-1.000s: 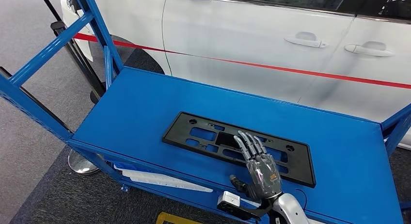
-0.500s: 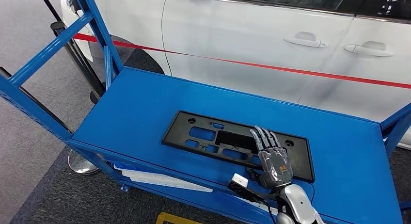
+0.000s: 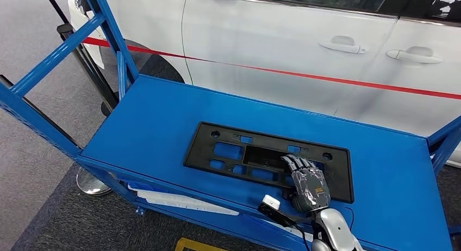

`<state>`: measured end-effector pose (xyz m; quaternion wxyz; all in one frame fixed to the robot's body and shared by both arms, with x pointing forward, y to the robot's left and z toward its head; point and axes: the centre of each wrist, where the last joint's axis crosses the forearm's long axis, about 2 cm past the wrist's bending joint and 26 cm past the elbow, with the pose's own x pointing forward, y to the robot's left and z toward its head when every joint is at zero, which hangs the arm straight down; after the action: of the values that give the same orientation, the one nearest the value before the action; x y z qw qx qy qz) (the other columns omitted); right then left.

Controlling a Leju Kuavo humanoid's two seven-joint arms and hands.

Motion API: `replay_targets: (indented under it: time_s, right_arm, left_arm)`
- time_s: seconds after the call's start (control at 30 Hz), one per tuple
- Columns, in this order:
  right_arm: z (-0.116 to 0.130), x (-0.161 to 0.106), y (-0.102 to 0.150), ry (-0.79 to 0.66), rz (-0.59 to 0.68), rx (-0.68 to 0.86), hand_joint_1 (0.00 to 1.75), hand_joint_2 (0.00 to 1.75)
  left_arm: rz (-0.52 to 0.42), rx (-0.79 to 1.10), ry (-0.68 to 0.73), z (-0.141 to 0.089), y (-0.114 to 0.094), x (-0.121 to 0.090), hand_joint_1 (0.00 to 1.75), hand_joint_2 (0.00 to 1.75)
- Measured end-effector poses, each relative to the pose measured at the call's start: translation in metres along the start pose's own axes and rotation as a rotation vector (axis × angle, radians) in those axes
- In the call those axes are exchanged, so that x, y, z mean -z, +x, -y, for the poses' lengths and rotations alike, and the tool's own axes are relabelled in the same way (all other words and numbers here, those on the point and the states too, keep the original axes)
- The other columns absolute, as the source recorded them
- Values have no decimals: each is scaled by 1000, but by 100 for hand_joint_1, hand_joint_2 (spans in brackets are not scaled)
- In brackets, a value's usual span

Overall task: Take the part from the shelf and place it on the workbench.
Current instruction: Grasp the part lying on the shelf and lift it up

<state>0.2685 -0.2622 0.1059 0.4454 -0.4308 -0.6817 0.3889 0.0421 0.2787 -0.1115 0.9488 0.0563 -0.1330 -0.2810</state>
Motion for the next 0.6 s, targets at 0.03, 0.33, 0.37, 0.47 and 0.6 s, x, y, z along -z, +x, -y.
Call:
replay_targets:
  time_s: [0.03, 0.33, 0.37, 0.47, 0.6]
  right_arm:
    - [0, 0, 0, 0, 0, -1, 175, 175]
    - [2, 2, 1, 2, 7, -9, 175, 175]
    - [2, 2, 1, 2, 9, -10, 175, 175]
    - [4, 2, 2, -1, 12, -10, 175, 175]
    - [4, 3, 2, -4, 14, -9, 175, 175]
  left_arm:
    - [1, 0, 0, 0, 0, 0, 0, 0]
    - [2, -1, 1, 0, 0, 0, 0, 0]
    - [2, -1, 1, 0, 0, 0, 0, 0]
    - [2, -3, 1, 0, 0, 0, 0, 0]
    - [2, -3, 1, 0, 0, 0, 0, 0]
